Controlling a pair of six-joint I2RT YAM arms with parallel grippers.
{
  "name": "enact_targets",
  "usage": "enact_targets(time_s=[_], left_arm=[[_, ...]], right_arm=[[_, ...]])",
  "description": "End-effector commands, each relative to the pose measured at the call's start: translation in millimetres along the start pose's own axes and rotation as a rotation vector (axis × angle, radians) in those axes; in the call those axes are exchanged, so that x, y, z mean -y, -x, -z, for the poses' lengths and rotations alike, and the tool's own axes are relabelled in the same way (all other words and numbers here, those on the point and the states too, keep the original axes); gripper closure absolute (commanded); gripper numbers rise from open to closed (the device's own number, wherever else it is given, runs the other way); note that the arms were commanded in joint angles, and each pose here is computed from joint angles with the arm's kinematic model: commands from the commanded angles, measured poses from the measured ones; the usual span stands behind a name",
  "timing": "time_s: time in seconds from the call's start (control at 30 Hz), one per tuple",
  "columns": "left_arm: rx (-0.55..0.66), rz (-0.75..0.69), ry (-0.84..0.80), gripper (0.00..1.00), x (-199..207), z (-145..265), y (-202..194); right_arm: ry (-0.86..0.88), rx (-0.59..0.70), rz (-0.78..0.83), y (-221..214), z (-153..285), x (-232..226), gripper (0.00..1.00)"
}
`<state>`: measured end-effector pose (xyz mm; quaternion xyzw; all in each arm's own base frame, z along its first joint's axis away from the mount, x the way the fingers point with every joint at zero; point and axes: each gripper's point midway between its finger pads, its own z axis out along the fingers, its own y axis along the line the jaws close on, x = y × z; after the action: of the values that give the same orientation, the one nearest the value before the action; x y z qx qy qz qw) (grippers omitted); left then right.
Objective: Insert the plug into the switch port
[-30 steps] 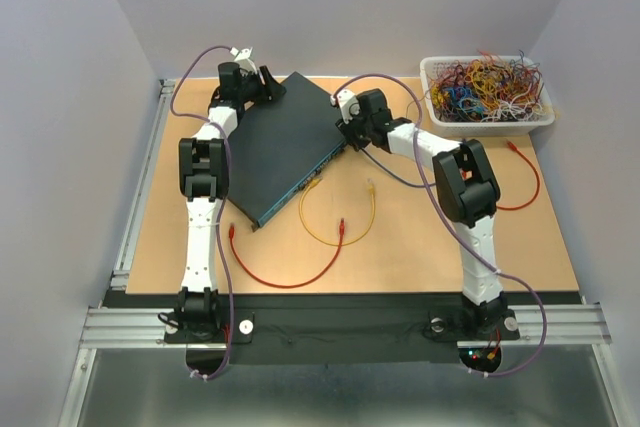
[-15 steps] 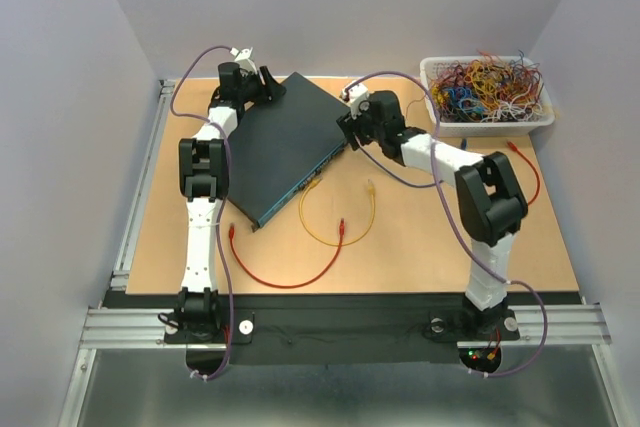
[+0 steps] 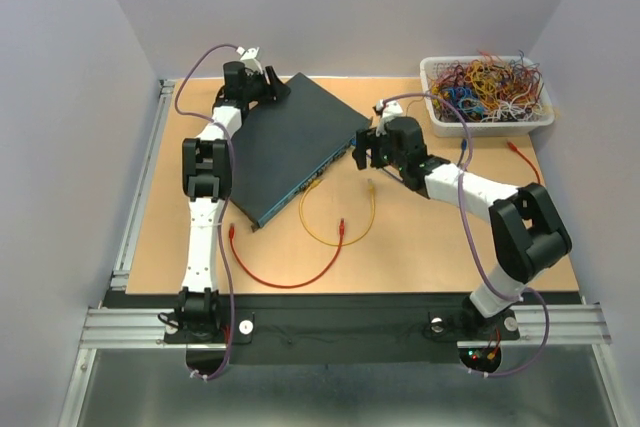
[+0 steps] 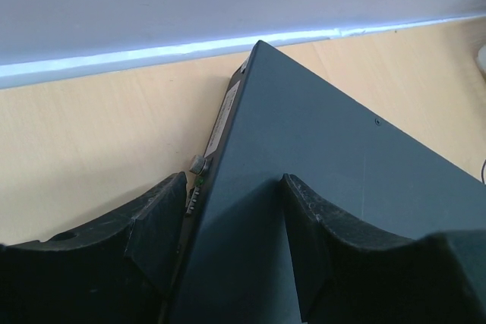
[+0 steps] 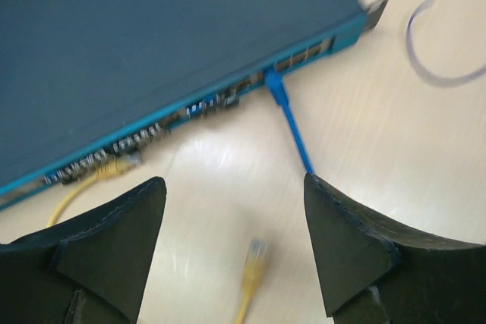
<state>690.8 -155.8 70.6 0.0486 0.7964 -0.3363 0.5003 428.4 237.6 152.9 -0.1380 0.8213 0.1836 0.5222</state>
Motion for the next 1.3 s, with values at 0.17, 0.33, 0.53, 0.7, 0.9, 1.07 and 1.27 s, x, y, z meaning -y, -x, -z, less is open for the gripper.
enact_targets(time_s=[0.17,0.33,0.53,0.7,0.9,1.07,1.27], left_arm=[[-0.296,0.002,-0.326,0.37,164,-31,-99],[-0.281,-0.010,-0.301,0.37,164,-31,-93],[-0.228,-0.018,-0.211,0.35,147,-28,-79],[-0.174,0.049,-0.175,0.29,129,-21,-68],[-0.088,0.060,-0.159,0.25,123,-9,-42],[-0.051,0.064,-0.135,0.25,122,1,-33],[-0.031,0.058,-0.121,0.25,119,12,-26]], right_arm=[[-0.101,-0.069,-0.124,-30,31,5,0.24],[-0.075,-0.135,-0.153,-55,43,2,0.36],[-0.083,-0.200,-0.168,-81,56,3,0.46],[-0.119,-0.253,-0.190,-103,79,2,0.47],[-0.223,-0.286,-0.203,-117,103,6,0.43],[-0.250,-0.369,-0.212,-150,102,6,0.43],[-0.296,-0.390,-0.205,-159,96,12,0.52]])
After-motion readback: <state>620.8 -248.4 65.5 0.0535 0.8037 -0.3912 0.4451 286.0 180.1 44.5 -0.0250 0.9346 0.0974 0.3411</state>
